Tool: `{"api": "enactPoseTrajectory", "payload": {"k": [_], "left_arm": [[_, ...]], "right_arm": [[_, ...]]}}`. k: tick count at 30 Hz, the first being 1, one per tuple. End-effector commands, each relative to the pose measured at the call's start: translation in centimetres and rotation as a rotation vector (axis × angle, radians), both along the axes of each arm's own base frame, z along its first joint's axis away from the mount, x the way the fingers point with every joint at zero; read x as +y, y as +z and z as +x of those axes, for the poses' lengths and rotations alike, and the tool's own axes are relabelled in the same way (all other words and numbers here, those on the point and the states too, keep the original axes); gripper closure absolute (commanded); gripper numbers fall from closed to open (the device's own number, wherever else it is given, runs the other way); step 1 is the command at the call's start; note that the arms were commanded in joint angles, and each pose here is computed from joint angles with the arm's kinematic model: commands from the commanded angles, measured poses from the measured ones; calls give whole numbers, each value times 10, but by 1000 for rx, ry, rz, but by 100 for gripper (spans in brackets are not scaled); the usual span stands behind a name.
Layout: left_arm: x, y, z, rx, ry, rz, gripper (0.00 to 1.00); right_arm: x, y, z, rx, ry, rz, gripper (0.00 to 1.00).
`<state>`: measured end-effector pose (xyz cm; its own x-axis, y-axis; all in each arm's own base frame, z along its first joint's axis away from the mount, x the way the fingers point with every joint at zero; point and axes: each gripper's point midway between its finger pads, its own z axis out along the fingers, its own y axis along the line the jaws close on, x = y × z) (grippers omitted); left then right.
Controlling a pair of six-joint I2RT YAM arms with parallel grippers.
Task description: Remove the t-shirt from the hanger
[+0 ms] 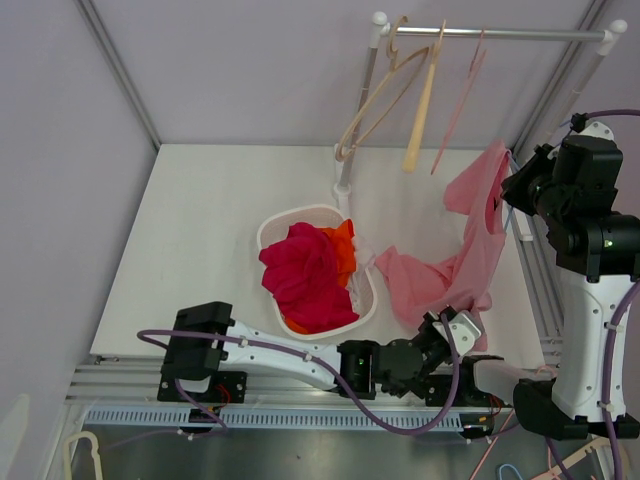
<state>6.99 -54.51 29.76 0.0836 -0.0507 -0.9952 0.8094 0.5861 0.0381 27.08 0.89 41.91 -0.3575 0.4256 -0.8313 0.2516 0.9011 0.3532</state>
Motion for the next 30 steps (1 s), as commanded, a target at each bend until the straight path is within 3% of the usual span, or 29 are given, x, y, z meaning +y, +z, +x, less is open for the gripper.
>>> {"api": "enactPoseTrajectory", "payload": {"k": [1,5,8,9,10,11,27,28,29,30], "left_arm": [[22,42,23,-10,147,-103,99],[33,39,24,-20,158,-116,99],[30,33,17,-21,120,-95,74],[30,29,14,-40,108,-86,40],[30,33,14,-36,111,-107,25],[30,35,10,-55,106,-115,2],[21,41,10,-185,179,-126,1],[19,43,9,-188,171,-129,7],[17,41,9,-183,170,-126,19],[16,38,11,-182,174,-118,21]], "right_arm": [[4,15,-2,-53,16,11,100],[4,14,0,-53,15,10,100],[4,12,2,-50,17,12,100],[5,11,3,-48,19,13,100],[5,11,3,-50,19,12,100],[5,11,5,-47,17,12,100],[10,16,7,-60,31,33,100],[10,16,7,-61,32,35,100],[11,16,7,-60,36,35,100],[12,17,7,-64,41,37,100]]}}
